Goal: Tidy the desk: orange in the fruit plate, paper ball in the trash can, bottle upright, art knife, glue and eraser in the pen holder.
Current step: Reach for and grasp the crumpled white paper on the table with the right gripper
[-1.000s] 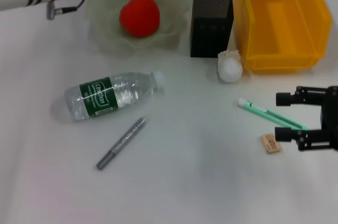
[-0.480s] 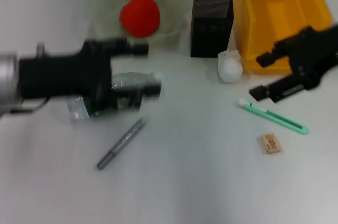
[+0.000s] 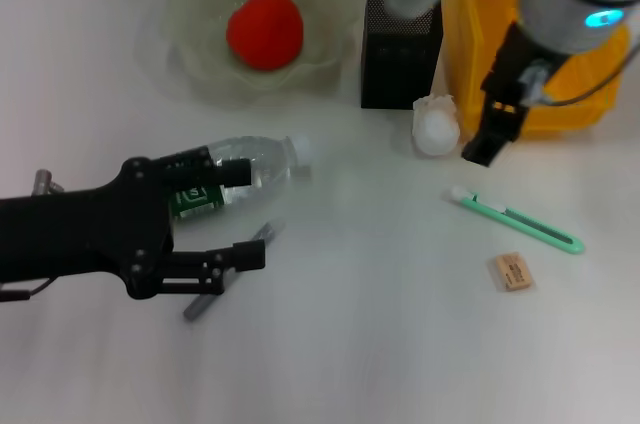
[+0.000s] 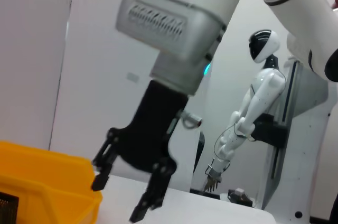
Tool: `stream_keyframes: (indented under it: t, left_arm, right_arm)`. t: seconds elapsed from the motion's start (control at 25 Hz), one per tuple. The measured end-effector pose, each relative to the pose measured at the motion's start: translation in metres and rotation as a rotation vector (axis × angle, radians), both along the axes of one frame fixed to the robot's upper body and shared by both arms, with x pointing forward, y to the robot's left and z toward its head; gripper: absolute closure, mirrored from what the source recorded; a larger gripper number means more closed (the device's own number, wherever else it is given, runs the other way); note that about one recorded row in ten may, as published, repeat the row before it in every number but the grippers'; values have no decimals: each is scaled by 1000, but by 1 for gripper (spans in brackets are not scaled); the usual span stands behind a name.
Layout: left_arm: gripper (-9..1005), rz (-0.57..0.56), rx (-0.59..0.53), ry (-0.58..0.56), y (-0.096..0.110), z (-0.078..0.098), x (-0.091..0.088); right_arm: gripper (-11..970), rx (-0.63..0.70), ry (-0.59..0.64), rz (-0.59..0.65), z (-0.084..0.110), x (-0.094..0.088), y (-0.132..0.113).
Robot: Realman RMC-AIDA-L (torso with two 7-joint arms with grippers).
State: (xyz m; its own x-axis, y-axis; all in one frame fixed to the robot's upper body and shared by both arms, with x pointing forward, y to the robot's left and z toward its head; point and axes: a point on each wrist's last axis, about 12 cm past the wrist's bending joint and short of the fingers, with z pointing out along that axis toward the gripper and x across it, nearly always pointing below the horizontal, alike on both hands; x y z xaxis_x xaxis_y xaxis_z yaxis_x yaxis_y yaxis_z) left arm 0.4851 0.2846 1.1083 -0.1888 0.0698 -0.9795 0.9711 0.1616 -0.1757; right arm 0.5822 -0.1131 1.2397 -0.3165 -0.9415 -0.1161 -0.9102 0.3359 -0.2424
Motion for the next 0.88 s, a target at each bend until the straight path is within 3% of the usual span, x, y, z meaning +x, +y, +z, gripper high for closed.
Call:
stream_keyframes:
  t: [0.12,0.52,0.88]
  left_arm:
    - [159,4,-9,2,0,-4,-2]
    - [159,23,-11,3,-2,-8,0]
    - [159,31,-23,15,-4,-14,-2]
  right_arm:
    - [174,-92,-57,7,-23,3,21]
    - [175,-135,-133,54,-69,2,39]
    - [174,-133,-163,35,-85,9,39]
